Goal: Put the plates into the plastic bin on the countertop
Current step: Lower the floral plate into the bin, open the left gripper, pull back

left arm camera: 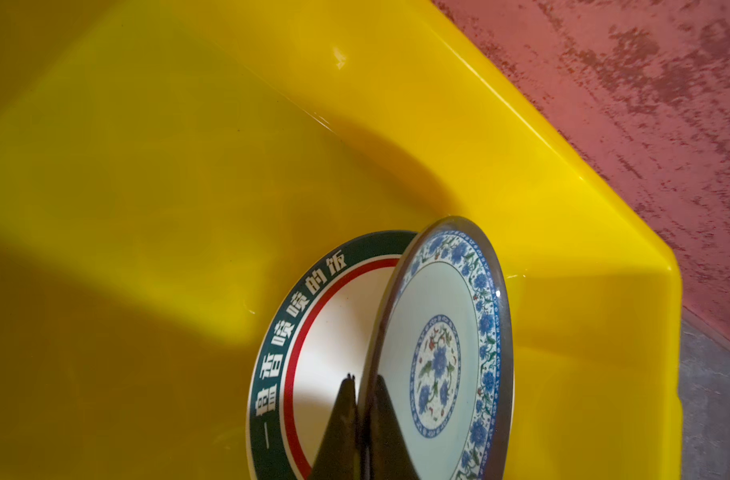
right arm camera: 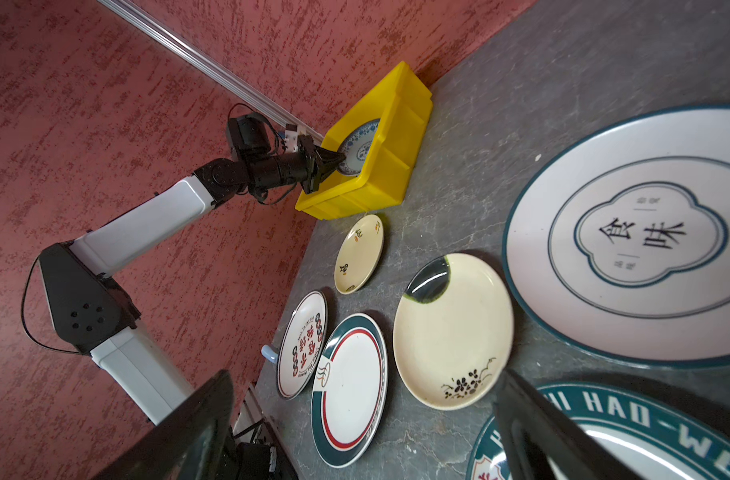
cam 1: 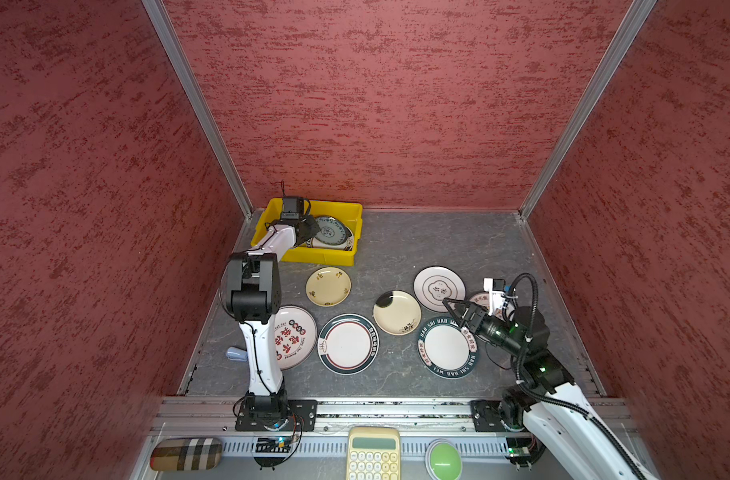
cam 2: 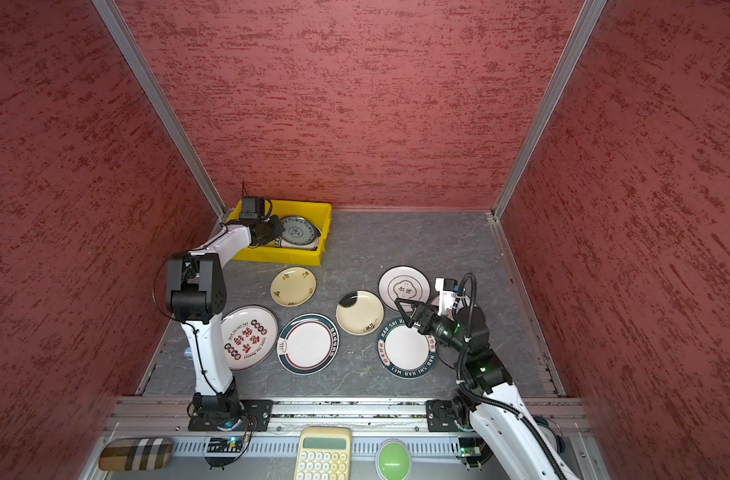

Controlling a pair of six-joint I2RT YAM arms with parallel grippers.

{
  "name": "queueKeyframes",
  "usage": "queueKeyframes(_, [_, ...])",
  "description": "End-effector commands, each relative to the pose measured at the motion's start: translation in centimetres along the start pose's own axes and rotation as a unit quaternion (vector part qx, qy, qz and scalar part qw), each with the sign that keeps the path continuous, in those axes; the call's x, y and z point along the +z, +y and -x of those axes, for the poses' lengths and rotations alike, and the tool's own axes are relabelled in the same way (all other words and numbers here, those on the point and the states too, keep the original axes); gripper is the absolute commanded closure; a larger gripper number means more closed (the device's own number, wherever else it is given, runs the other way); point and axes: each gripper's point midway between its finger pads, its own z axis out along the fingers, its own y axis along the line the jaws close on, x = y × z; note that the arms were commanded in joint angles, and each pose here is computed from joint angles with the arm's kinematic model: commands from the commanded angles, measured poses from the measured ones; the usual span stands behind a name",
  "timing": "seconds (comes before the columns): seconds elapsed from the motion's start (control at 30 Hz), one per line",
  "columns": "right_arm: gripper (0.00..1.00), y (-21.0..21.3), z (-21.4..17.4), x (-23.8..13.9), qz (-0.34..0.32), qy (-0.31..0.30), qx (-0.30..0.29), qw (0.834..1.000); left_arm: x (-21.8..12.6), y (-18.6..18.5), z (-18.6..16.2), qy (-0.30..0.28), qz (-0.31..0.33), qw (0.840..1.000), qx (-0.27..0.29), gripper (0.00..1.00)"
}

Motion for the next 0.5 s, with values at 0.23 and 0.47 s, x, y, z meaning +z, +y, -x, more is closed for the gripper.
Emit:
queueKeyframes(0.23, [0.01,-0.6,1.5,-0.6,-0.050,-0.023,-0.016,0.998,0.6,-0.8,-0.2,0.005,0.015,0.999,0.032,0.61])
queueKeyframes(0.47, [0.01,-1.1,1.9,-0.7,-0.075,-0.028,-0.007,0.997,0.0,-2.1,-0.1,0.005,-0.003,0.998,0.055,0.21])
